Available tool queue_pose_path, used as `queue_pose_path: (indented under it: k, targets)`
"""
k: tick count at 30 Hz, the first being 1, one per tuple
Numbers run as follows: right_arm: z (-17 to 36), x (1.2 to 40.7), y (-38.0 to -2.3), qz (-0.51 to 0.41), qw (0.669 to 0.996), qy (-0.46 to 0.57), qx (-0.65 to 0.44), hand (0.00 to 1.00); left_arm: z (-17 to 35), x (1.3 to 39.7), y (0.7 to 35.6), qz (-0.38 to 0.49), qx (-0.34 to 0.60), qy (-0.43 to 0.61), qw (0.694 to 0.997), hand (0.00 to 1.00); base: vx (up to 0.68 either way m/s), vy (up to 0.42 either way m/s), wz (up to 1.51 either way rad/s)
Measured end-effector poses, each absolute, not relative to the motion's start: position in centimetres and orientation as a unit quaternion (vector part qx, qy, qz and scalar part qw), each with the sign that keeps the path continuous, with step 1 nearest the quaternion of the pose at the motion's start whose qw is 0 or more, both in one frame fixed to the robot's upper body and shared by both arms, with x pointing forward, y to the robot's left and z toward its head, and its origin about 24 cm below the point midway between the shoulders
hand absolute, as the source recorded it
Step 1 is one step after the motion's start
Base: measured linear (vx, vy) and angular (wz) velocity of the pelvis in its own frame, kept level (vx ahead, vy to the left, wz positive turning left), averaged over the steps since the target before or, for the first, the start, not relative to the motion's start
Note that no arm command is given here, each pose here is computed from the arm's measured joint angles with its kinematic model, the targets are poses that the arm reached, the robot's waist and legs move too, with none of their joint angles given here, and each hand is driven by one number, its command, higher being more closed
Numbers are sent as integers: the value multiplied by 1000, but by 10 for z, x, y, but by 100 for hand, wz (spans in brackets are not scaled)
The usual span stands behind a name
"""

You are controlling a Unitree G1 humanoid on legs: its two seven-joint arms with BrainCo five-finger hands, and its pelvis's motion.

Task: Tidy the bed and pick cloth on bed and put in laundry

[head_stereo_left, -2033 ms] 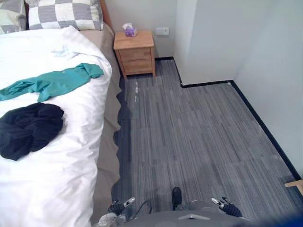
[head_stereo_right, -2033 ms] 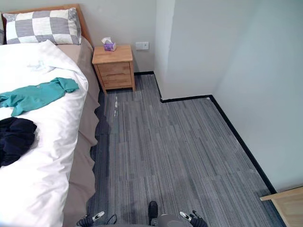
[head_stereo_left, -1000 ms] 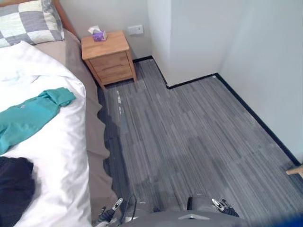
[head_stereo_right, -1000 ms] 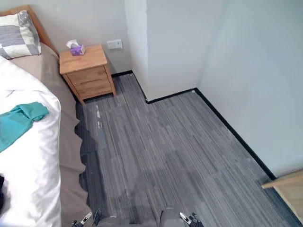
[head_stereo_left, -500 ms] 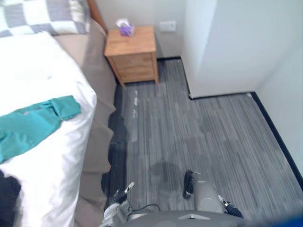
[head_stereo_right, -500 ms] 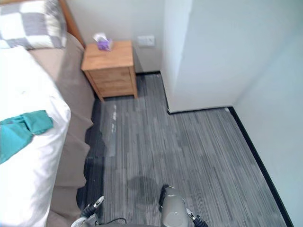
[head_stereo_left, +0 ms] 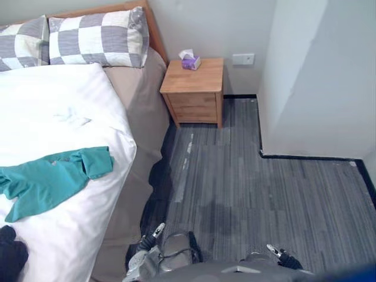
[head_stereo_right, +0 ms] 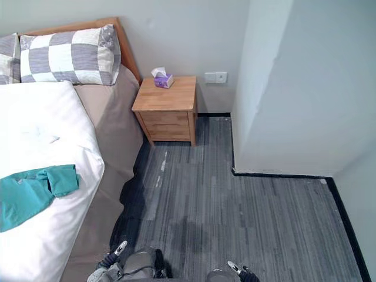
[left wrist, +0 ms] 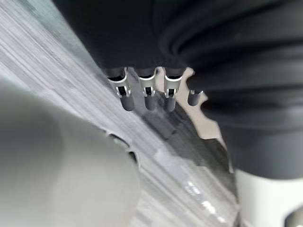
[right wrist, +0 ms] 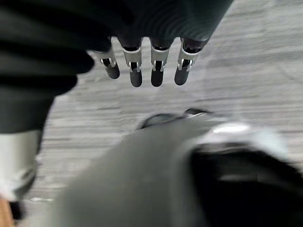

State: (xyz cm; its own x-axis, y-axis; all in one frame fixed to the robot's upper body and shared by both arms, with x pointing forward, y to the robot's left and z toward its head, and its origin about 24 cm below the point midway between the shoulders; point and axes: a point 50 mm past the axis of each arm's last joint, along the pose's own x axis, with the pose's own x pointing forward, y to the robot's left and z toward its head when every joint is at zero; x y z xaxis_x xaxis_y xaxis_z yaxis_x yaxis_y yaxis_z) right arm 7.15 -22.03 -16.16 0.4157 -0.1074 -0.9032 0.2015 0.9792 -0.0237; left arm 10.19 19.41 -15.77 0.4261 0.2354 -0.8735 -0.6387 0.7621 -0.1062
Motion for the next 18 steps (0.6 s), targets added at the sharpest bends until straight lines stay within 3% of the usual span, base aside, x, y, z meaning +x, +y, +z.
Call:
queue_pose_path:
  k: [12,18]
  targets:
    - [-162,91,-199,-40,846,529,59,0,-157,98,212,279,-188,467,818,0,388,147,-17]
    - [-157,100,-208,-42,865,499,42,0,-162,77,217,243,-127,509,816,0,322,151,63]
